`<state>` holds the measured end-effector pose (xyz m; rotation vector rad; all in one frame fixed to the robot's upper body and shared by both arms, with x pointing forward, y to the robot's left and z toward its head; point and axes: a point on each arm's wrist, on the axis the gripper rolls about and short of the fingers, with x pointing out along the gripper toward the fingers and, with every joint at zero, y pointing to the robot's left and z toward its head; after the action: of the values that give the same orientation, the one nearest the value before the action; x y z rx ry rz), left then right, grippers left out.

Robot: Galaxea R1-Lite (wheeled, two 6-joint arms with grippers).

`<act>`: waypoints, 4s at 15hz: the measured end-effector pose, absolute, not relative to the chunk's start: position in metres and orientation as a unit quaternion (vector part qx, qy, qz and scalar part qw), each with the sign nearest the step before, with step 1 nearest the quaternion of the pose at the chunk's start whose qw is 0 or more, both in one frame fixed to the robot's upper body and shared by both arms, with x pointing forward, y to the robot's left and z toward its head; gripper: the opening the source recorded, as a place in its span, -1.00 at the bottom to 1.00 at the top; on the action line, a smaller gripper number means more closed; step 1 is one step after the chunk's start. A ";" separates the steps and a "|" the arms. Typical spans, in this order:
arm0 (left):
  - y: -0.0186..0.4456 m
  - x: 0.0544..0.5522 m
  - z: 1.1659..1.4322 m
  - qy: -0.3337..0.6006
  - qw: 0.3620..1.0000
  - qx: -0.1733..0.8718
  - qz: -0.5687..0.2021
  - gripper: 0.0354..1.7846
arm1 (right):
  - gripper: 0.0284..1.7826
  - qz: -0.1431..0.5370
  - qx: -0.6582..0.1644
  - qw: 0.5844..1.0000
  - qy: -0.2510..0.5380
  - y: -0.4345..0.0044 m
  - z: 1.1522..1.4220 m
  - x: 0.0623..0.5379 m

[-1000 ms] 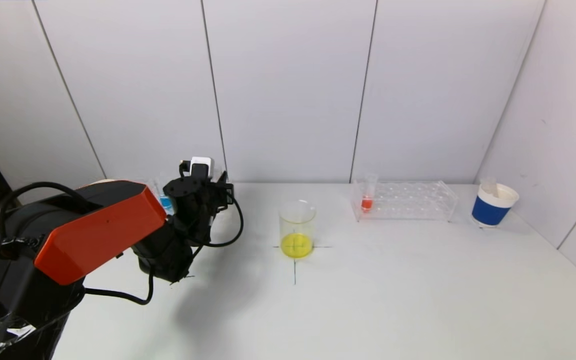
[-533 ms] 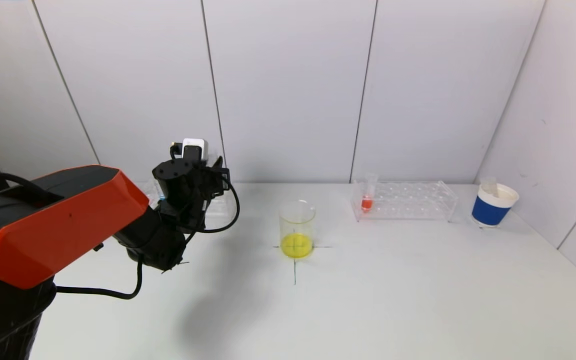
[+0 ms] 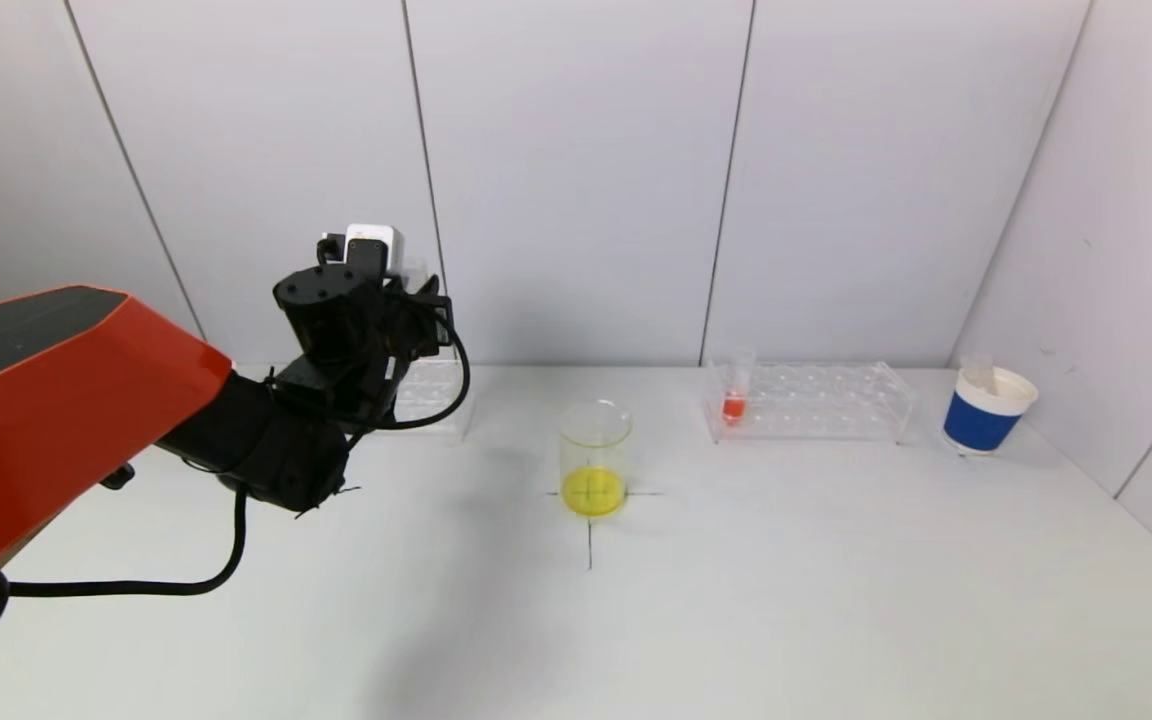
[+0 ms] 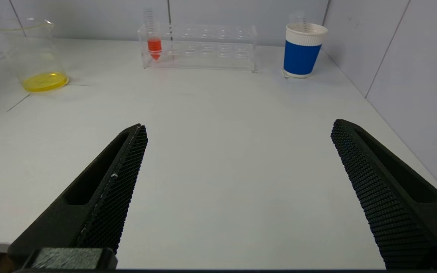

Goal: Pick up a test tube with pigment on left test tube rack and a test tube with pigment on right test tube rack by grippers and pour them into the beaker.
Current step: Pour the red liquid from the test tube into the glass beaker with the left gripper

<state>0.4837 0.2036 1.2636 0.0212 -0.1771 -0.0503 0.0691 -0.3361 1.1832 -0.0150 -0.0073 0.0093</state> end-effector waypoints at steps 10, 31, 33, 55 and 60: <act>0.186 0.461 1.311 -0.081 0.994 0.024 -0.064 -0.52 | 0.98 0.005 -0.007 1.000 -0.004 -0.336 1.183 0.069; 0.153 0.450 1.324 -0.070 0.936 0.083 -0.336 -0.52 | 0.98 0.005 -0.007 1.000 -0.004 -0.336 1.183 0.069; 0.152 0.450 1.321 -0.071 0.924 0.090 -0.364 -0.52 | 0.98 0.005 -0.007 1.000 -0.004 -0.336 1.183 0.069; 0.163 0.492 1.287 -0.203 0.761 0.304 -0.535 -0.52 | 0.98 0.005 -0.007 1.000 -0.004 -0.336 1.183 0.069; 0.162 0.495 1.278 -0.222 0.740 0.329 -0.543 -0.52 | 0.98 0.005 -0.007 1.000 -0.004 -0.336 1.183 0.069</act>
<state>0.4950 0.1619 1.2781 0.7208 -0.4880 -1.1914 0.0691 -0.3361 1.1832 -0.0150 -0.0073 0.0093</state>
